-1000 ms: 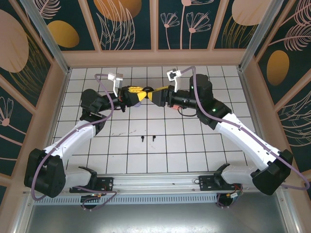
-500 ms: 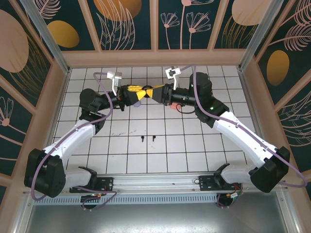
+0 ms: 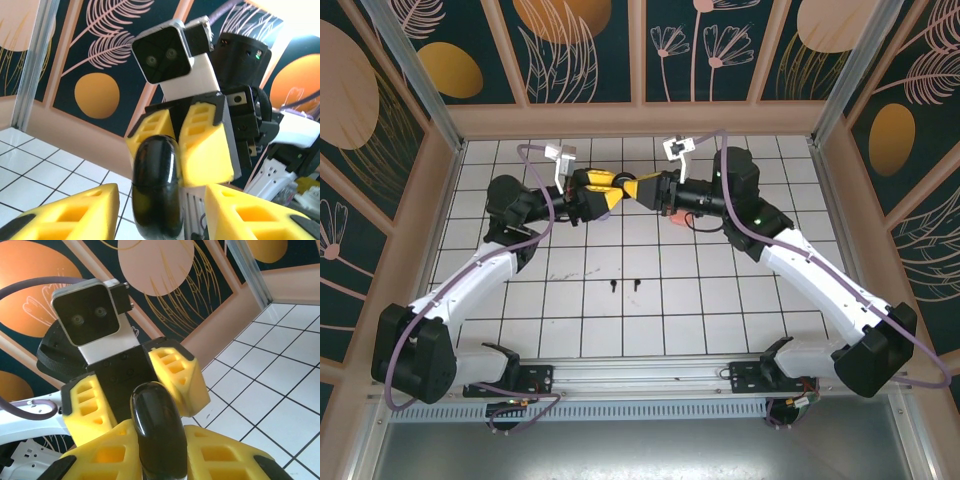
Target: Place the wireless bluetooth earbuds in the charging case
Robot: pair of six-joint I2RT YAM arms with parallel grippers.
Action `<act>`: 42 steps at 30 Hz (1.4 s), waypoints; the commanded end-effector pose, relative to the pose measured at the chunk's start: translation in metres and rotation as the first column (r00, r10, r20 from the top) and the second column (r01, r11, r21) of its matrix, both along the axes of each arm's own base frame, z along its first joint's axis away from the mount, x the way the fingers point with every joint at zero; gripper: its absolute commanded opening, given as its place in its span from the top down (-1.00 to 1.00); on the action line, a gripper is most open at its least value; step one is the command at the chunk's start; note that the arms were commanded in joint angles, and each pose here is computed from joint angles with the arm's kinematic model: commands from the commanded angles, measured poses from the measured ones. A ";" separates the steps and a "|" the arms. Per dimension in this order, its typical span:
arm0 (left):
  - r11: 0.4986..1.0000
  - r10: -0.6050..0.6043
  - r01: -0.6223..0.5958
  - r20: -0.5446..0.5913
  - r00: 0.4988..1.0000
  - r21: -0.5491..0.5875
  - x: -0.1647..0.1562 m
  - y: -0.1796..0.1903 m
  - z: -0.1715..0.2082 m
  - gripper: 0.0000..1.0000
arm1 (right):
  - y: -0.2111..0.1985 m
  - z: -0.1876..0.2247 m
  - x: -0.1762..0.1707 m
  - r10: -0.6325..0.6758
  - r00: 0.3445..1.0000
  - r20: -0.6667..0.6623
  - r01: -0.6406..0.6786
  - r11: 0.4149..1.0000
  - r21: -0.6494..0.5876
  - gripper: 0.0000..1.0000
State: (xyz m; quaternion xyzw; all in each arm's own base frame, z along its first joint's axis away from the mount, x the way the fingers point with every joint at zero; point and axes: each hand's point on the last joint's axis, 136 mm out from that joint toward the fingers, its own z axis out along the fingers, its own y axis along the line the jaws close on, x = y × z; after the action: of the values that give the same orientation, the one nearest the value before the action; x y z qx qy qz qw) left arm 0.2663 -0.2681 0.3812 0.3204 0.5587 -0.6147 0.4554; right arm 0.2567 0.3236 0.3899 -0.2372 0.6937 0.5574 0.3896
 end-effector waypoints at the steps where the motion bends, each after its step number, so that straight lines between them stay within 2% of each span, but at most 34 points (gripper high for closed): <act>1: 0.996 -0.067 0.063 0.057 0.996 0.058 -0.008 -0.005 0.002 0.04 | -0.009 0.016 -0.005 0.019 0.999 0.042 -0.021 0.999 0.031 1.00; 15: 0.979 -0.167 0.157 0.067 0.984 0.127 -0.012 -0.011 -0.005 0.07 | -0.002 0.011 -0.017 0.146 0.989 0.022 -0.146 0.989 0.004 1.00; 23: 0.970 -0.203 0.190 0.076 0.976 0.153 -0.015 -0.015 -0.006 0.15 | 0.000 0.008 -0.017 0.157 0.987 0.011 -0.157 0.988 0.000 1.00; 27: 0.967 -0.213 0.199 0.077 0.974 0.157 -0.016 -0.016 -0.007 0.25 | 0.001 0.007 -0.017 0.160 0.987 0.006 -0.160 0.987 -0.002 1.00; 40: 0.966 -0.219 0.204 0.087 0.972 0.159 -0.018 -0.018 -0.007 0.84 | 0.000 0.006 -0.014 0.144 0.990 0.003 -0.144 0.990 -0.008 1.00; 41: 0.967 -0.216 0.200 0.087 0.973 0.159 -0.018 -0.018 -0.007 0.87 | 0.000 0.007 -0.013 0.136 0.991 0.004 -0.136 0.991 -0.009 0.91; 42: 0.968 -0.210 0.194 0.088 0.974 0.159 -0.017 -0.019 -0.008 0.89 | -0.002 0.008 -0.012 0.122 0.993 0.005 -0.122 0.993 -0.011 0.68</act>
State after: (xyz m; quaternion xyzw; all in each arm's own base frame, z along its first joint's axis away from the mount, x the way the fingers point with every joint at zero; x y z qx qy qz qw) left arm 0.2539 -0.2823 0.3647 0.4160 0.5660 -0.6023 0.3794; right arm 0.2447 0.3231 0.3792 -0.2787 0.6916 0.5754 0.3360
